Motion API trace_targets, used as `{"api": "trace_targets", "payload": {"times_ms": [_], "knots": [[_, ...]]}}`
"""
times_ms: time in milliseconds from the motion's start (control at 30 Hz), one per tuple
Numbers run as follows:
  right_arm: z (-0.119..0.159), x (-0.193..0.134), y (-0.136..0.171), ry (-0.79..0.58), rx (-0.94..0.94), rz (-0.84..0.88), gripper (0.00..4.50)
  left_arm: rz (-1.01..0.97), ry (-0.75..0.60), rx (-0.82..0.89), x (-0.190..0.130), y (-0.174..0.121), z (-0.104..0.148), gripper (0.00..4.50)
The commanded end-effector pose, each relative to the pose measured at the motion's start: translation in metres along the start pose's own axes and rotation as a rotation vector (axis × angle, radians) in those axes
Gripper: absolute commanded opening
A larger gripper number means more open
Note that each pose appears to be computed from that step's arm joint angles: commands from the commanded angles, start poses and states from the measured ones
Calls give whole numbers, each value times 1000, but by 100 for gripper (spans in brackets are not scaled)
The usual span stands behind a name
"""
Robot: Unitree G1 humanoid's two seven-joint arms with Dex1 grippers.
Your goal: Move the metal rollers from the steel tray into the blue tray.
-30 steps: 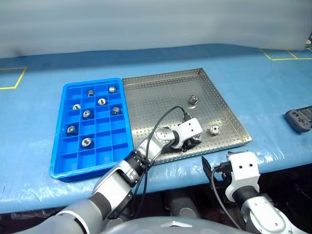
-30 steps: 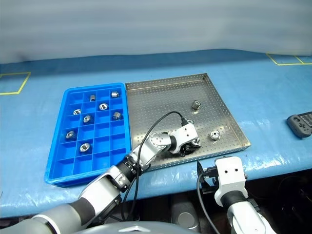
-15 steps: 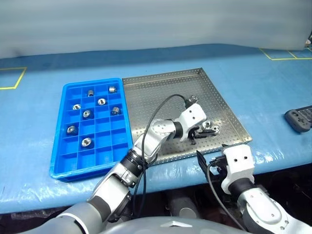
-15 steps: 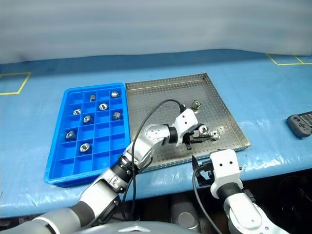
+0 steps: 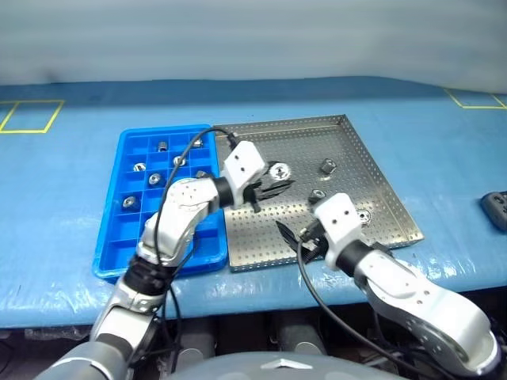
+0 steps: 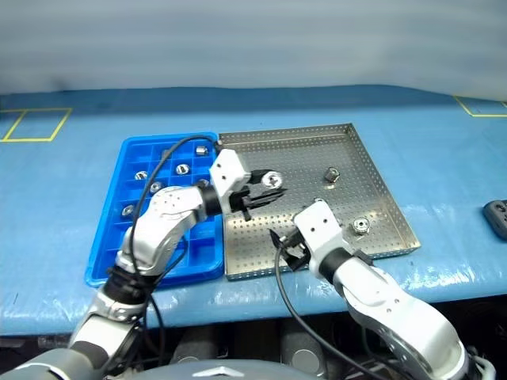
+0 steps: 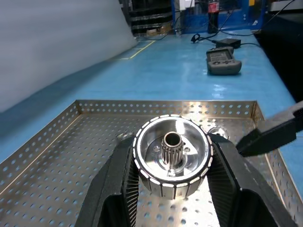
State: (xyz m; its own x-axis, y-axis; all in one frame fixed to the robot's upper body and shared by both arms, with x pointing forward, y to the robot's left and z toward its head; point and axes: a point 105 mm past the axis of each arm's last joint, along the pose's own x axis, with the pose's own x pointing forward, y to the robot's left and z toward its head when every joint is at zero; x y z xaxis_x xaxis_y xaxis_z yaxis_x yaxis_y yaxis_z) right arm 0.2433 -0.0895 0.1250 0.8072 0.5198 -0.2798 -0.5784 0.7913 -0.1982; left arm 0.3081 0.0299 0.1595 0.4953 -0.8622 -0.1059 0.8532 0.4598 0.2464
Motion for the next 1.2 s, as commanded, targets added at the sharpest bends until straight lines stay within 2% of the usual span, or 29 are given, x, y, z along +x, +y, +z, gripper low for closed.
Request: {"api": "trace_targets", "payload": {"times_ms": [33,300,533,833,1200], "knots": [[12,14,12,-44,-37,102,450,83,-27,60,-29,6,15,170],[28,46,36,-100,-105,309,450,298,141,46,-92,14,-11,170],[31,57,49,-125,-129,404,450,460,255,-6,-126,12,-31,170],[29,57,57,-126,-124,441,450,556,423,-56,-151,11,-64,170],[26,53,56,-119,-105,424,450,586,528,-73,-165,15,-77,170]]}}
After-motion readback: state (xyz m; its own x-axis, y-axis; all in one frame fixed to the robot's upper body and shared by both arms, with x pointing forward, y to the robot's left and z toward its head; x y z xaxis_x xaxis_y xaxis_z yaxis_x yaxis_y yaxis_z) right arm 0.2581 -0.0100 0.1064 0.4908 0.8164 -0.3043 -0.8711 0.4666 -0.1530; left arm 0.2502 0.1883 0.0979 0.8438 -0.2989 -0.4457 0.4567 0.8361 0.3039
